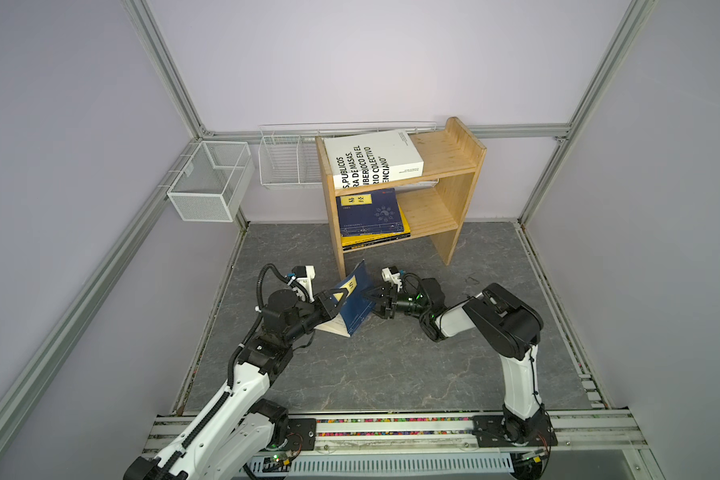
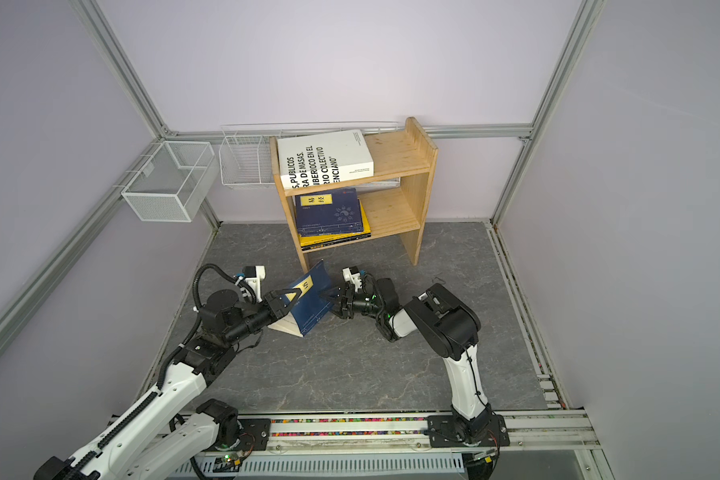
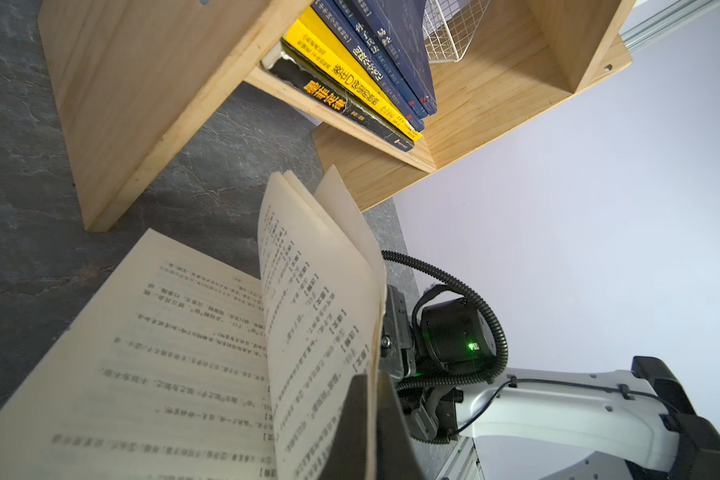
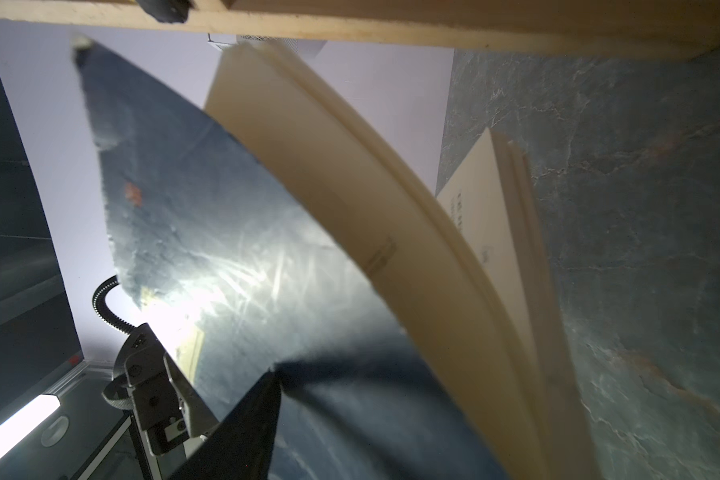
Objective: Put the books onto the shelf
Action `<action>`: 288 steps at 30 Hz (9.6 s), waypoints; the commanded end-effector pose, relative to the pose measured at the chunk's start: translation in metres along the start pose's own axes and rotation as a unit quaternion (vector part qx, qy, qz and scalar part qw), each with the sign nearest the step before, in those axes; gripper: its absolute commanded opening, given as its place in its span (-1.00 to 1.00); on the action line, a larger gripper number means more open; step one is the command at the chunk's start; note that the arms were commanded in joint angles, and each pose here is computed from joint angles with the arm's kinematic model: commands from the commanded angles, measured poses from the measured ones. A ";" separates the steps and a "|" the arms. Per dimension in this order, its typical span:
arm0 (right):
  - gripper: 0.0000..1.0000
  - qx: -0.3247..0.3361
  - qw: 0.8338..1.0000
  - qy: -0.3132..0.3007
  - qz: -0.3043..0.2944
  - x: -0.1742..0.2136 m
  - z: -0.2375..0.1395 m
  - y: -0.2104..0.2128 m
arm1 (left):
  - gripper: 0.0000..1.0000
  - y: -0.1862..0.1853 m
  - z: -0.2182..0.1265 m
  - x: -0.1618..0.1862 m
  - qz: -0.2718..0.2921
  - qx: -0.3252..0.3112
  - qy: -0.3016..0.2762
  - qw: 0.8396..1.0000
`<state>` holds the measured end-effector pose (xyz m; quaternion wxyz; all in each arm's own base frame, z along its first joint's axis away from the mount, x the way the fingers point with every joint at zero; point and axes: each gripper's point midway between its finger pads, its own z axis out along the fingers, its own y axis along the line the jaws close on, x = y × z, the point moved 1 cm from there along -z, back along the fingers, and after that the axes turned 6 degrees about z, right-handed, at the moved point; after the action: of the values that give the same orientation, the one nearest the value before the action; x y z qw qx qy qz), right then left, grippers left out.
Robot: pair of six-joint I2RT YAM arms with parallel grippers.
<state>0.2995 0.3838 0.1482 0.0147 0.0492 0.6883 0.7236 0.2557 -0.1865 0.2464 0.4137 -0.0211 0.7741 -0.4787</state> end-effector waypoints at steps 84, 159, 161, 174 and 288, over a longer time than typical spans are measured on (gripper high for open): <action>-0.79 0.035 0.914 -0.304 -0.268 0.009 -0.144 0.237 | 0.31 -0.142 0.070 -0.018 -0.056 0.362 -0.035 0.930; -0.87 0.066 0.958 -0.168 -0.222 0.002 -0.157 0.184 | 0.17 -0.126 0.043 -0.092 0.167 0.083 0.036 0.982; -0.87 0.045 0.959 -0.167 -0.226 -0.005 -0.153 0.192 | 0.29 -0.123 0.036 -0.096 0.176 0.061 0.021 0.982; -0.87 0.011 0.956 -0.165 -0.244 -0.035 -0.135 0.232 | 0.79 -0.084 -0.046 -0.123 0.211 -0.099 -0.093 0.968; 0.11 0.195 0.924 -0.210 -0.252 -0.173 -0.083 0.208 | 0.93 0.041 0.121 -0.171 0.128 -0.284 -0.175 0.934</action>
<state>0.4817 0.2891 0.3152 0.2821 0.0360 0.7821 0.5544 0.4583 -0.1778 0.2923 0.5759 -0.1158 0.7910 -0.1710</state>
